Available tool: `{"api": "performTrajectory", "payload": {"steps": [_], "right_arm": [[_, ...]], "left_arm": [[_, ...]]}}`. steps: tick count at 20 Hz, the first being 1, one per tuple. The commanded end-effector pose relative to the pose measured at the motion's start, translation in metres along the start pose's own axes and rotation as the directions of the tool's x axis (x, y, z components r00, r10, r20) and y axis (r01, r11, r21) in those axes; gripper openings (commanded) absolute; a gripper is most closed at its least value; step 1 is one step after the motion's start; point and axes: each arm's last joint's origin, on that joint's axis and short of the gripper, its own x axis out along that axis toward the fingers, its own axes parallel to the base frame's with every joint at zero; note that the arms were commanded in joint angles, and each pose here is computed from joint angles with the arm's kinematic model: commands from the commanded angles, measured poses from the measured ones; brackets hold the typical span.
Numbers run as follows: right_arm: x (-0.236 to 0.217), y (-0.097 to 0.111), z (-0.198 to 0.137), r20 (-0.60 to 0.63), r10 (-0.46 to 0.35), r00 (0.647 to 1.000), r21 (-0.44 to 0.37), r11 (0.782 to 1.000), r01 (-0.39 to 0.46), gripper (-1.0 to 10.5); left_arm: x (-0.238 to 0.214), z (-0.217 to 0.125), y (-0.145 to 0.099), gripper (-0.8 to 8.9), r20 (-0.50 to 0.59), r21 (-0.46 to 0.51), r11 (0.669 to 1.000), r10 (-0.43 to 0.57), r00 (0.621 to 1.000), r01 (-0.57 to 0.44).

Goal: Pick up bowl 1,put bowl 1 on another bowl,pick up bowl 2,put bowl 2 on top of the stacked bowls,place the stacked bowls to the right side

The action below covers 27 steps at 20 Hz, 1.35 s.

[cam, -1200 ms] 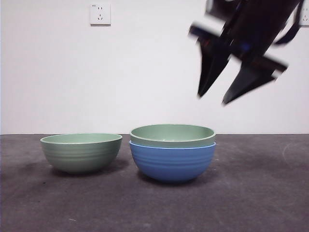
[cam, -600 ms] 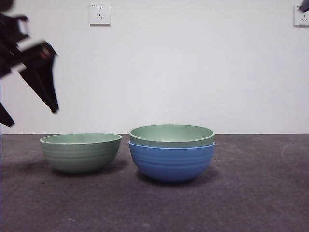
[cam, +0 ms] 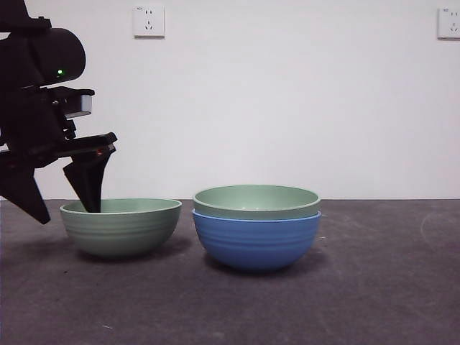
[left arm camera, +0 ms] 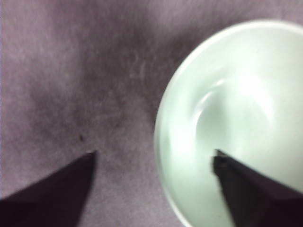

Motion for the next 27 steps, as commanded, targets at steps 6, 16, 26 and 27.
{"api": "performTrajectory", "payload": {"steps": [6, 16, 26, 27], "right_arm": [[0.002, -0.001, -0.001, -0.001, -0.017, 1.000, 0.003, 1.000, 0.017, 2.6], [0.002, -0.001, -0.002, -0.017, -0.031, 0.999, 0.003, 1.000, 0.031, 2.6], [0.001, -0.002, -0.004, -0.032, -0.033, 0.999, 0.004, 0.999, 0.033, 2.6], [0.001, -0.002, -0.004, -0.036, -0.034, 0.999, 0.004, 0.999, 0.034, 2.6]], "left_arm": [[0.002, -0.001, -0.002, -0.09, -0.004, -0.002, 1.000, 0.001, 1.000, -0.001], [-0.025, -0.002, -0.006, -0.09, 0.046, 0.013, 1.000, -0.010, 0.999, 0.009], [-0.123, 0.017, -0.068, -0.08, 0.225, 0.191, 0.970, -0.194, 0.955, 0.152], [-0.129, 0.021, -0.077, -0.08, 0.242, 0.208, 0.966, -0.204, 0.949, 0.155]]}}
